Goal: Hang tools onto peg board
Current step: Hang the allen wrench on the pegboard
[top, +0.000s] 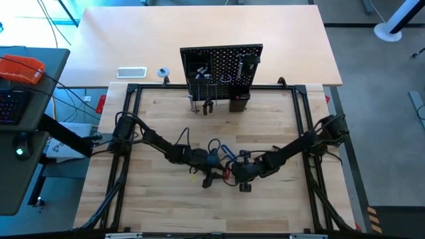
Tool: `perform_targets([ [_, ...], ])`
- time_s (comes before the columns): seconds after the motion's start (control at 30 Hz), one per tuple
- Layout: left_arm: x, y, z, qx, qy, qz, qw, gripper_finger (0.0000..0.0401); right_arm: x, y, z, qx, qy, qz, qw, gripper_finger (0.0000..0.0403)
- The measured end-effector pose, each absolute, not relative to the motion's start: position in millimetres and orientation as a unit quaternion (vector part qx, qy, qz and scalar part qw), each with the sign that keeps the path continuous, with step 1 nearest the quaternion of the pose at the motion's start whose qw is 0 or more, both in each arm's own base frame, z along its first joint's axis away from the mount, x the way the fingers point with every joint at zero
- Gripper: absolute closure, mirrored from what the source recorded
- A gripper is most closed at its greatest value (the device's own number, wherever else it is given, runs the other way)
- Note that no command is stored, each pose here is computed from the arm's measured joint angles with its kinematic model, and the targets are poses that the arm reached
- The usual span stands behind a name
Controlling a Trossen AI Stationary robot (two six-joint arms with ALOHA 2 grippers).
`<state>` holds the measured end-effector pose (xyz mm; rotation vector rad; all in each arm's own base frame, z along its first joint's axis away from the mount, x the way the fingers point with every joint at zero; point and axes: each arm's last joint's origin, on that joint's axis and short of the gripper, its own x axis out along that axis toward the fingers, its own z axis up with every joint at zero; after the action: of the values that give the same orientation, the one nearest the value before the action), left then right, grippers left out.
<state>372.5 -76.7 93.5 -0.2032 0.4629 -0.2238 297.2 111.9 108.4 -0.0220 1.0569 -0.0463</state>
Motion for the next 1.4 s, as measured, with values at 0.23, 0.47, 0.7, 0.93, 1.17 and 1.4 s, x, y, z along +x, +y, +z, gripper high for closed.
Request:
perform_targets([
  [0.23, 371, -76, 105, -0.087, 0.231, -0.11, 0.963, 0.0243, 297, 112, 108, -0.006, 0.508, -0.014, 0.861, 0.0398],
  [0.47, 359, -71, 120, -0.04, 0.288, -0.075, 0.954, 0.0243, 302, 114, 114, -0.013, 0.51, -0.011, 0.86, 0.0401],
  [0.7, 348, -67, 146, -0.002, 0.309, -0.056, 0.949, 0.0243, 315, 118, 134, -0.059, 0.532, -0.009, 0.845, 0.0402],
  [0.93, 341, -65, 164, 0.018, 0.302, -0.048, 0.952, 0.0243, 324, 126, 160, -0.099, 0.537, -0.016, 0.838, 0.0402],
  [1.17, 337, -62, 163, 0.017, 0.277, -0.038, 0.96, 0.0243, 327, 133, 183, -0.131, 0.544, -0.035, 0.828, 0.0403],
  [1.4, 315, -48, 190, -0.01, 0.176, -0.025, 0.984, 0.0243, 330, 140, 216, -0.163, 0.545, -0.056, 0.821, 0.0403],
])
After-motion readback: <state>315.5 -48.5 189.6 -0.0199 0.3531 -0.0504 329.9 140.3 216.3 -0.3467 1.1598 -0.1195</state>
